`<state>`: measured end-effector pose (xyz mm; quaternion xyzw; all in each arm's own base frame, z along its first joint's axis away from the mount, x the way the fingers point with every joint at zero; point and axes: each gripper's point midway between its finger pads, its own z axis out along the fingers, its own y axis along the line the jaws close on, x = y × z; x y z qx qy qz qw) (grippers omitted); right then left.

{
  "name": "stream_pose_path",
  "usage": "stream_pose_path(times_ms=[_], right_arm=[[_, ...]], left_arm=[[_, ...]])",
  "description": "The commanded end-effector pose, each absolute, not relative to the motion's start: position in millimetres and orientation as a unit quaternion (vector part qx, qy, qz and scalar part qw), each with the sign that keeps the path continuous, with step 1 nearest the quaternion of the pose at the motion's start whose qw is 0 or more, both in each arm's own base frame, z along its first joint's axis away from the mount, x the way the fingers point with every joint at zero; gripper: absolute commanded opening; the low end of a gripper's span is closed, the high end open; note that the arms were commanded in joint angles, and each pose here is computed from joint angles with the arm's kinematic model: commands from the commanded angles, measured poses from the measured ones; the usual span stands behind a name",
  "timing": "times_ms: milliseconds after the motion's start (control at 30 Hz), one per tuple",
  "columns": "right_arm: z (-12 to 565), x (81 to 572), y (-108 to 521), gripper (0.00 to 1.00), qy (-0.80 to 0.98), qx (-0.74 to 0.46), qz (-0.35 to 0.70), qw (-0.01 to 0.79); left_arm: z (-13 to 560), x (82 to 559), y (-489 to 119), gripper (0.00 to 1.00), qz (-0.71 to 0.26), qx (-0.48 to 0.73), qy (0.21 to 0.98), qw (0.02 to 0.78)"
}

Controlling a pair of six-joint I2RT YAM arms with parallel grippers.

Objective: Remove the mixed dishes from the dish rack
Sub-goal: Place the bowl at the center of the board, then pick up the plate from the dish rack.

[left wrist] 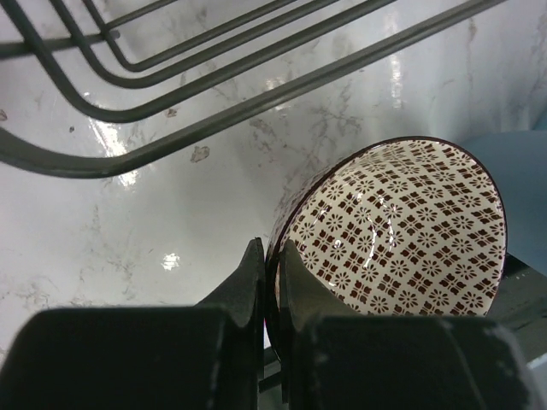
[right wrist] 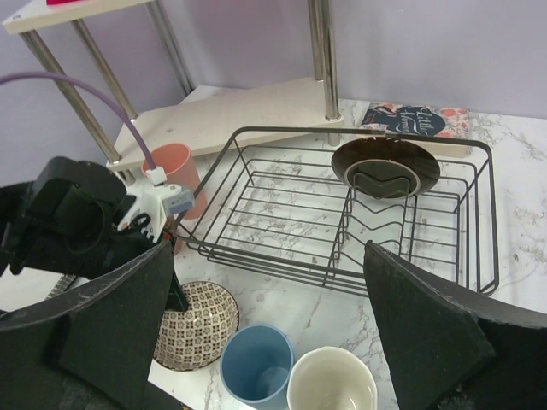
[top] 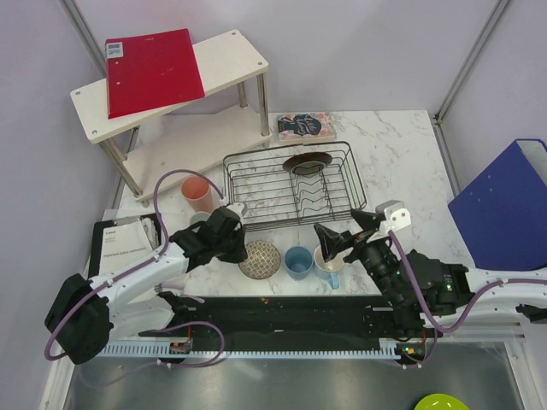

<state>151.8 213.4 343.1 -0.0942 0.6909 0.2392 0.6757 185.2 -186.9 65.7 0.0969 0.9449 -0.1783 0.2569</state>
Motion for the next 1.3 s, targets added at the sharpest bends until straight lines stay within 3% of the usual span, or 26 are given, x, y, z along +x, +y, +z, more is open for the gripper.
stream_pose_path(times_ms=[0, 267, 300, 333, 433, 567, 833, 1033, 1233, 1267], right_arm=[[342.4, 151.4, 204.3, 0.98, 0.687, -0.065, 0.266, 0.673], [337.7, 151.9, 200.4, 0.98, 0.687, -0.063, 0.264, 0.674], [336.3, 151.9, 201.2, 0.98, 0.688, -0.064, 0.262, 0.674], [335.1, 151.9, 201.9, 0.98, 0.689, -0.066, 0.260, 0.674], [334.7, 151.9, 203.8, 0.98, 0.689, -0.068, 0.258, 0.673], [334.9, 151.6, 206.5, 0.98, 0.690, -0.072, 0.256, 0.673], [337.8, 153.9, 205.4, 0.98, 0.692, -0.060, 0.249, 0.675], [343.5, 169.7, 184.6, 0.98, 0.697, 0.028, 0.213, 0.684], [387.6, 215.9, 161.2, 0.98, 0.672, 0.143, 0.222, 0.692], [375.6, 227.1, 180.6, 0.98, 0.698, 0.100, 0.198, 0.681]], left_arm=[[71.5, 201.8, -194.6, 0.02, -0.205, 0.040, 0.929, 0.305], [59.2, 197.7, -180.6, 0.04, -0.188, 0.003, 0.933, 0.307], [59.8, 197.6, -180.6, 0.08, -0.187, 0.003, 0.933, 0.307], [62.4, 198.5, -181.4, 0.23, -0.188, 0.003, 0.933, 0.308], [68.7, 198.3, -182.3, 0.49, -0.190, 0.004, 0.933, 0.307], [81.9, 198.3, -184.9, 0.64, -0.200, 0.003, 0.930, 0.309], [151.4, 197.3, -192.4, 0.80, -0.245, 0.011, 0.908, 0.339], [231.3, 198.0, -199.8, 0.83, -0.288, 0.039, 0.873, 0.393], [248.3, 207.8, -208.1, 0.86, -0.288, 0.054, 0.867, 0.404], [247.7, 206.8, -211.7, 0.86, -0.295, 0.057, 0.867, 0.399]])
